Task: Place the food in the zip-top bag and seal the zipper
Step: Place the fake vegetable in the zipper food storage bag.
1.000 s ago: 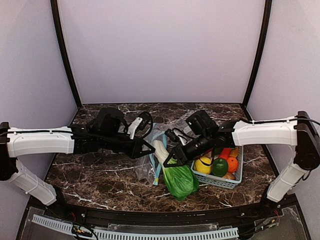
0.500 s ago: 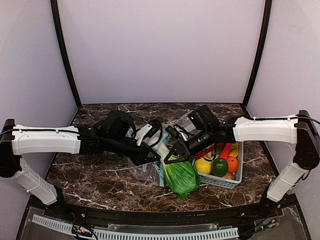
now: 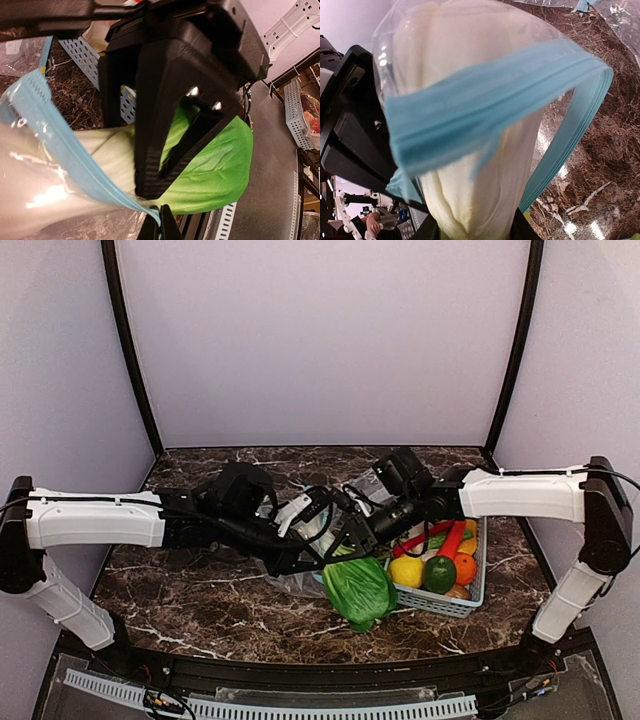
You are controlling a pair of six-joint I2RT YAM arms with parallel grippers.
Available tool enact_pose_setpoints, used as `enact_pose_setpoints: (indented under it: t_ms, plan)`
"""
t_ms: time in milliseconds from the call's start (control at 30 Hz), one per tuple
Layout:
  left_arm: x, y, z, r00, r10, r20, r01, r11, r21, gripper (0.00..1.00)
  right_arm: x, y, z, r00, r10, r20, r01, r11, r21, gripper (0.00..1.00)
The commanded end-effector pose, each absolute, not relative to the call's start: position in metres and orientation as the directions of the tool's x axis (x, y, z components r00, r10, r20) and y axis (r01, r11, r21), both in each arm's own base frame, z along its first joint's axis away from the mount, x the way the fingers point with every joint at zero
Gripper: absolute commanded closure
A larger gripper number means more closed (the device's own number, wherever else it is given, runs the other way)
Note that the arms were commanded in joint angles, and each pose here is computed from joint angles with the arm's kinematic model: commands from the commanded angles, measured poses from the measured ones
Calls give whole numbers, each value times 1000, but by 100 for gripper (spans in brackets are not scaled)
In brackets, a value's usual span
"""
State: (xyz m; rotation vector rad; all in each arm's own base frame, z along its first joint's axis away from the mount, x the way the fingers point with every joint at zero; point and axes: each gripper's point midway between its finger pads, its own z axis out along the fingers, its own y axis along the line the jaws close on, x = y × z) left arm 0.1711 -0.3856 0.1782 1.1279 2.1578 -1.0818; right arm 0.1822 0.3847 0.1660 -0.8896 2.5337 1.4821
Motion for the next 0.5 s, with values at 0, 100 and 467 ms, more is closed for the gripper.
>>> enact_pose_setpoints:
  t_ms: [0, 100, 467]
  plan:
    - [151, -395, 193, -499, 499, -708, 865, 231, -446, 99, 181, 401, 172, -778, -494, -389, -571, 298, 765, 78]
    - [150, -397, 198, -489, 500, -715, 869, 211, -446, 99, 181, 402, 163, -773, -516, -369, -571, 311, 760, 77]
    - [159, -389, 169, -508, 533, -677, 861, 291, -416, 99, 165, 399, 163, -708, -550, -443, -640, 233, 732, 71]
